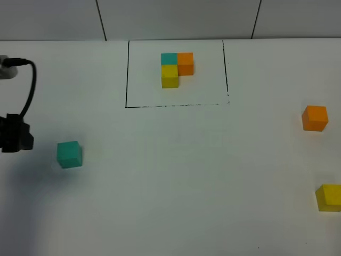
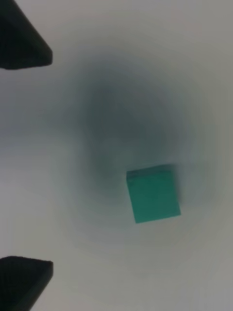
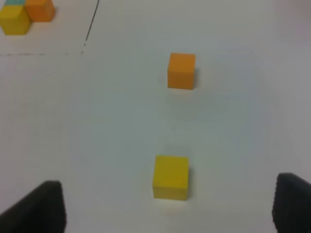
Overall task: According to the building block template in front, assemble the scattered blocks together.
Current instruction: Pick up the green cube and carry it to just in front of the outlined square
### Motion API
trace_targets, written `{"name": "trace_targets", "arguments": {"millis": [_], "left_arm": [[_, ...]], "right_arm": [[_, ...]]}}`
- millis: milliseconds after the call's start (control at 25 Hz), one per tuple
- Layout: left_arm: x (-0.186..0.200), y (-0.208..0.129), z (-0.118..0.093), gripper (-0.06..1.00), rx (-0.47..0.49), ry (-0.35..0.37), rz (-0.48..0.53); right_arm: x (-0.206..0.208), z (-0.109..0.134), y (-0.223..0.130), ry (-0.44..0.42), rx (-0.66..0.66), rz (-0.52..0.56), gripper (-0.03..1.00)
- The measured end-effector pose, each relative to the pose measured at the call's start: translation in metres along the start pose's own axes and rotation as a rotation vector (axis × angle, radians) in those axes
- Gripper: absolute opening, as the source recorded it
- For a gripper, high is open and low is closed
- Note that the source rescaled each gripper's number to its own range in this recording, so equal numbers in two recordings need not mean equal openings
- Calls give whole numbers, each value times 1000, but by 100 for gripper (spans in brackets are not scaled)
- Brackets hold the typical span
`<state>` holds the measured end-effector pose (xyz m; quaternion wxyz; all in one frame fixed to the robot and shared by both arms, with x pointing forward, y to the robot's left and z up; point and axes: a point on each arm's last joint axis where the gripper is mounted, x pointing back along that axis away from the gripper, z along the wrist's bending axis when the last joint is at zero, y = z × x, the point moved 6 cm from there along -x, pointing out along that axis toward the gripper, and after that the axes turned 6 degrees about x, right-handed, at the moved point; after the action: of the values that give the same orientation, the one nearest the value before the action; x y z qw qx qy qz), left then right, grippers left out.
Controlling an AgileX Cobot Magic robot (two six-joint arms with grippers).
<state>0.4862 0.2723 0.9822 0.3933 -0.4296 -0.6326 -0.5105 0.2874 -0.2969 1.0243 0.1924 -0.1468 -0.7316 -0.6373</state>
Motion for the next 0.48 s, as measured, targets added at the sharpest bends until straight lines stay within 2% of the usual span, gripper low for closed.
{"name": "trace_targets", "arguments": {"millis": [200, 320, 480], "left_arm": [[-51, 13, -17, 87, -10, -17, 157], [-69, 17, -26, 87, -9, -18, 169], [-83, 19, -27, 87, 42, -10, 171]], "right_arm": [[0, 0, 0, 0, 0, 0, 73], [0, 0, 0, 0, 0, 0, 73], [0, 0, 0, 0, 0, 0, 73]]}}
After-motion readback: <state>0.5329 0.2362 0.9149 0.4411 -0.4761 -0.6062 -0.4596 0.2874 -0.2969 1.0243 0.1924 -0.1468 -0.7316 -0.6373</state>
